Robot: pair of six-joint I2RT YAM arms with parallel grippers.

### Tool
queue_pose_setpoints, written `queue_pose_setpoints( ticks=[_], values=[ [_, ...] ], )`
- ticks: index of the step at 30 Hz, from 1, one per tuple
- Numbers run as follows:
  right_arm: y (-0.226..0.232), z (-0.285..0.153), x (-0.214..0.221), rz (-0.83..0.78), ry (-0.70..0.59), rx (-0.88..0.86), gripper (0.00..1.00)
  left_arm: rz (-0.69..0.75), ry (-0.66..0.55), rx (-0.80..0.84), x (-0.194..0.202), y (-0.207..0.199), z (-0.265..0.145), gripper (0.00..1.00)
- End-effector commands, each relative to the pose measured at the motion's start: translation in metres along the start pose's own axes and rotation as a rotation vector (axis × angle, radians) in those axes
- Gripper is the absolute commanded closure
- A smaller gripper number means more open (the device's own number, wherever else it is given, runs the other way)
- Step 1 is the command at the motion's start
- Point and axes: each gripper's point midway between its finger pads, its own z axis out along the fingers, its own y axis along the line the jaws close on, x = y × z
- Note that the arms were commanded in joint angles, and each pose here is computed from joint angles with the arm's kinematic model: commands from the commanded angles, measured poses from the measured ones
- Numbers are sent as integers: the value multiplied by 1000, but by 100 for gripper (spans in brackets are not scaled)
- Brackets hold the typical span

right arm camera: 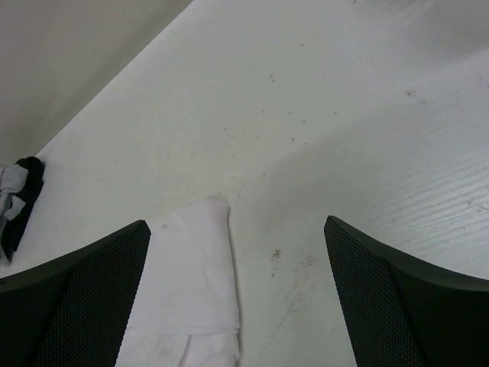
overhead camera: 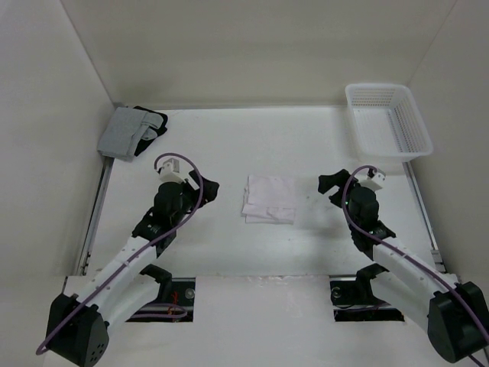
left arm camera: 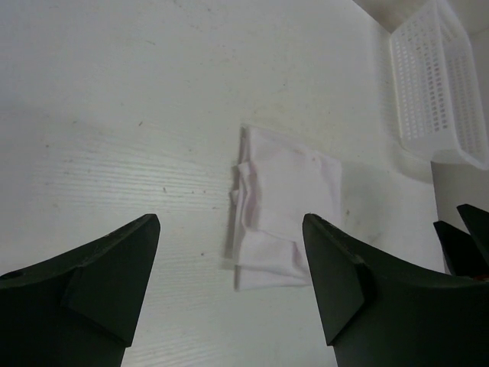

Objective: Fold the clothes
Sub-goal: Fold the tank top

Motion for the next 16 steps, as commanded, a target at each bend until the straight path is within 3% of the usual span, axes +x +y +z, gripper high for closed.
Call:
queue_pose_setpoints(
  ticks=[1,16],
  values=[
    [6,3,-20,21,-77,-5,0,13,38,-79,9,23,-9,25],
    [5,6,-15,21,-59,-1,0,22,62,-85,16,25,8,26]
  ],
)
